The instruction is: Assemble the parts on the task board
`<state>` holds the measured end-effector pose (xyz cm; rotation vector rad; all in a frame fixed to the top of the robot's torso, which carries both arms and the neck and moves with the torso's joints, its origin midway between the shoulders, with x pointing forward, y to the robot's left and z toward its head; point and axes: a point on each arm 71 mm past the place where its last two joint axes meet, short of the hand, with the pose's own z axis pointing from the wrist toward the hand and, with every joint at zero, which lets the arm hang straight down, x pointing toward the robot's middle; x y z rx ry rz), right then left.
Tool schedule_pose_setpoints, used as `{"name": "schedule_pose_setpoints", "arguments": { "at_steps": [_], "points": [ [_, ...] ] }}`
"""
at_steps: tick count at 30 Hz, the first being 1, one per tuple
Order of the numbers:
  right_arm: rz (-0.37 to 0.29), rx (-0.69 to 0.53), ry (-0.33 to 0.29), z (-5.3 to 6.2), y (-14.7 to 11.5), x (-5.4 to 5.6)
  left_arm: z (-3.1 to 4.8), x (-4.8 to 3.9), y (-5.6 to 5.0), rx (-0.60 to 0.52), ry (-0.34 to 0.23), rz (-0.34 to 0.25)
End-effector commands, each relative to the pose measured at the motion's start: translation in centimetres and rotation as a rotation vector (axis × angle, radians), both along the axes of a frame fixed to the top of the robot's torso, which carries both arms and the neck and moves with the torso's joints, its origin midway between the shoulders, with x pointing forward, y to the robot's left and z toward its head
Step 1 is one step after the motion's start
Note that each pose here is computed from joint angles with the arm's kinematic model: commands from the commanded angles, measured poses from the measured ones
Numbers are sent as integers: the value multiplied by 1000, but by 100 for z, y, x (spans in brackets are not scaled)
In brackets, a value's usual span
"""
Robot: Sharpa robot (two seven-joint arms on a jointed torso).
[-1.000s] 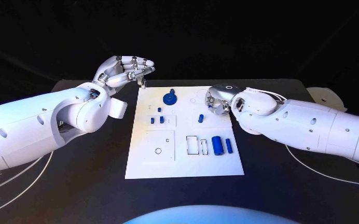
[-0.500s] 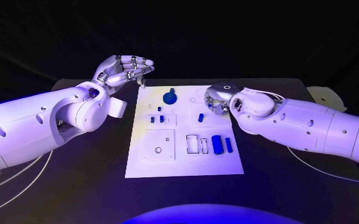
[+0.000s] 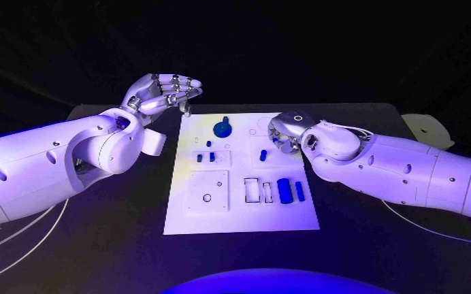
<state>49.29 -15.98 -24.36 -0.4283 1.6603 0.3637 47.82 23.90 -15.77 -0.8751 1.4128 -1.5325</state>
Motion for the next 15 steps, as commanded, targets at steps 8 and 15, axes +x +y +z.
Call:
{"name": "schedule_pose_setpoints", "arguments": {
  "at_steps": [8, 15],
  "points": [
    [15, 69, -84, 87, 9, -41, 6, -7, -18, -10, 4, -13],
    [21, 105, -83, 165, -37, -63, 3, -8, -12, -9, 5, -13]
  ]
}}
